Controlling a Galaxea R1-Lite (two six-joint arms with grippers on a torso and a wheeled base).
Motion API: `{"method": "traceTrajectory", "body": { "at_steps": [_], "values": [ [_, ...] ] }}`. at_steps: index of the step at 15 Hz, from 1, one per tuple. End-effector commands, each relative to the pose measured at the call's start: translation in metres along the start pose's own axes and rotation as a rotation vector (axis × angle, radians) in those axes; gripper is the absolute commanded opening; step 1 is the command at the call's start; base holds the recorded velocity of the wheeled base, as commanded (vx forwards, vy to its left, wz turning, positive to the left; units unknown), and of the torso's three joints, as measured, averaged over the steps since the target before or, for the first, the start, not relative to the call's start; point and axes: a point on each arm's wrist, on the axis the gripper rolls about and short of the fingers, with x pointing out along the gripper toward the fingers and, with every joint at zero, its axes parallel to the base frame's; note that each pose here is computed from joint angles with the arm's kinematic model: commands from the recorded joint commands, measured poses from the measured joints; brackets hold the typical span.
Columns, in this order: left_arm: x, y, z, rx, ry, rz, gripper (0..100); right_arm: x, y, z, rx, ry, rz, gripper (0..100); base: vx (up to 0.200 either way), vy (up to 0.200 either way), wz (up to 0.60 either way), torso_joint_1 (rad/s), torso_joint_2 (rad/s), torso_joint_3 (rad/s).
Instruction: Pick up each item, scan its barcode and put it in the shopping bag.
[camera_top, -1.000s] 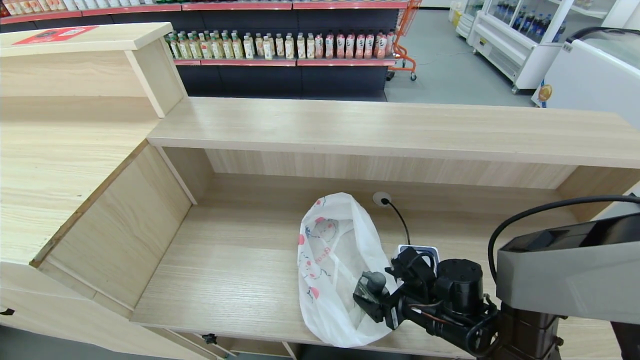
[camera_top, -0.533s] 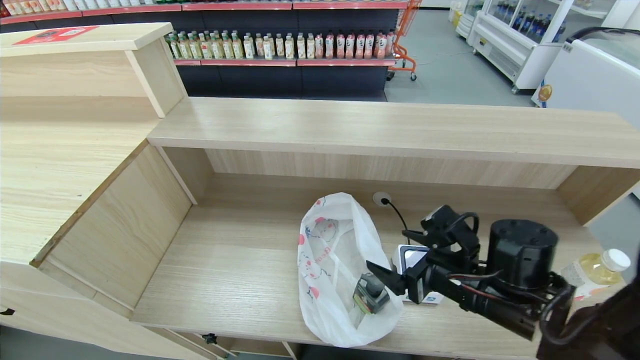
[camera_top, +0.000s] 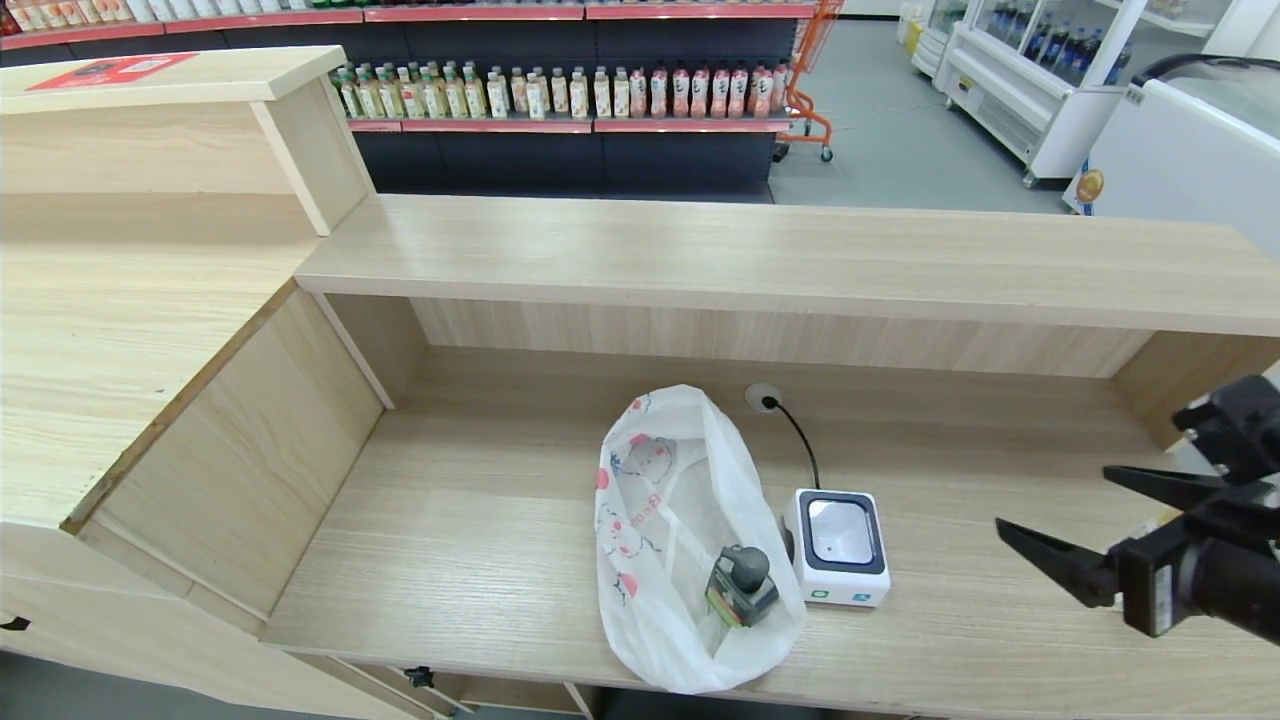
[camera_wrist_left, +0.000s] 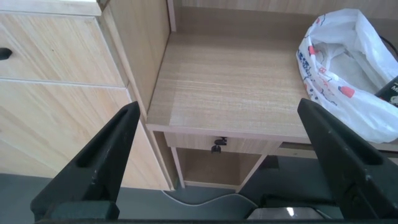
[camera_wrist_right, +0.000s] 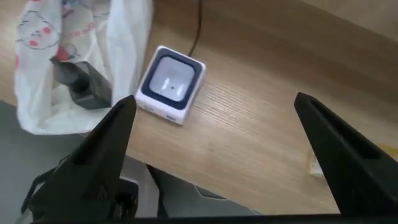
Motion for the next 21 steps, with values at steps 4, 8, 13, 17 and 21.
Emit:
{"method": "traceTrajectory", "body": {
  "at_steps": [4, 8, 13, 17, 21],
  "values": [
    [0.0, 0.0, 0.0, -0.001, 0.001, 0.0, 100, -0.044, -0.016, -0.022, 0.06, 0.008, -0.177, 100, 0.0, 0.0, 0.0, 0.0, 0.0, 0.0],
    [0.0, 0.0, 0.0, 0.007, 0.001, 0.002, 100, -0.048, -0.018, -0.026, 0.077, 0.036, -0.205, 100, 0.0, -0.2, 0.0, -0.001, 0.0, 0.005],
    [0.0, 0.0, 0.0, 0.001, 0.0, 0.003, 100, -0.047, -0.019, -0.025, 0.095, 0.076, -0.188, 100, 0.0, -0.2, 0.0, 0.004, 0.0, 0.001],
    [0.0, 0.0, 0.0, -0.001, 0.001, 0.003, 100, -0.052, -0.016, -0.028, 0.141, 0.078, -0.148, 100, 0.0, -0.2, 0.0, 0.004, 0.0, 0.002],
    [0.0, 0.0, 0.0, -0.001, 0.0, 0.003, 100, -0.063, -0.009, -0.042, 0.152, 0.165, -0.106, 100, 0.0, -0.2, 0.0, 0.002, 0.0, 0.005]
  ]
}}
